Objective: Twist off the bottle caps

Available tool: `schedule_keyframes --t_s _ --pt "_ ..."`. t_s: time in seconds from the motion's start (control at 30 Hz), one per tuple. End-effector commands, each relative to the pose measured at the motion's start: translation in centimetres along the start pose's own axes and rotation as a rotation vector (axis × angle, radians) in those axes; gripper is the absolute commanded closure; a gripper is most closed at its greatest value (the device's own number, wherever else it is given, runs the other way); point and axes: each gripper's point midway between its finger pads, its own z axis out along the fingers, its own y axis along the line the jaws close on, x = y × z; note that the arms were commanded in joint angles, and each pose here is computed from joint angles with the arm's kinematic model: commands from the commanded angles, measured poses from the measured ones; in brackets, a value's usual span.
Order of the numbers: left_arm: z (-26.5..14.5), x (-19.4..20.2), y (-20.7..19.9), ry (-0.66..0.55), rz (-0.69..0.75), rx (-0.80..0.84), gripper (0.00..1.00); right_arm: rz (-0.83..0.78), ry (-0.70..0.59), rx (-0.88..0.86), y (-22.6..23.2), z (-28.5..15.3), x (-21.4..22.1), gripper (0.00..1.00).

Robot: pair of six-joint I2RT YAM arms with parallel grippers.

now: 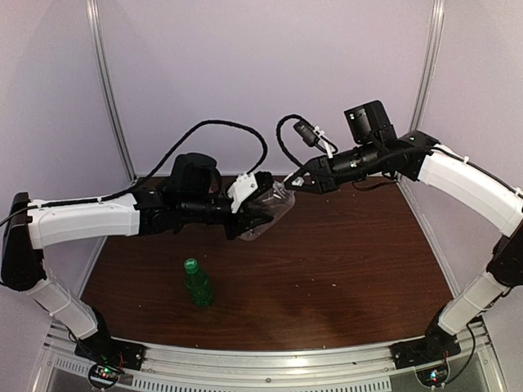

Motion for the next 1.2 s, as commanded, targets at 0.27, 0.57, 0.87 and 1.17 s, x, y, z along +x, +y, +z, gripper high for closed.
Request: schedule_keyframes --t_s 0.27,0.57,0.87,1.17 --pt "-1.8 -3.3 -7.4 -0.171 -0.063 0.448 0.79 -0.331 0.048 -0.061 1.3 -0.9 -0.1 1.0" --pt "-2.9 -4.7 -9.0 -0.27 -0.098 0.605 0.72 -0.464 0.075 -0.1 1.9 -1.1 0.6 0.91" --pt "-2.2 -5.9 -5.4 -0.325 -0.168 0.379 0.73 -0.27 -0.133 0.044 0.5 -1.7 -3.5 0.5" --pt "-0.9 -5.6 -1.7 -0.329 -0.259 0.164 0.73 -0.048 -0.338 0.108 -0.5 -3.0 -5.4 0.23"
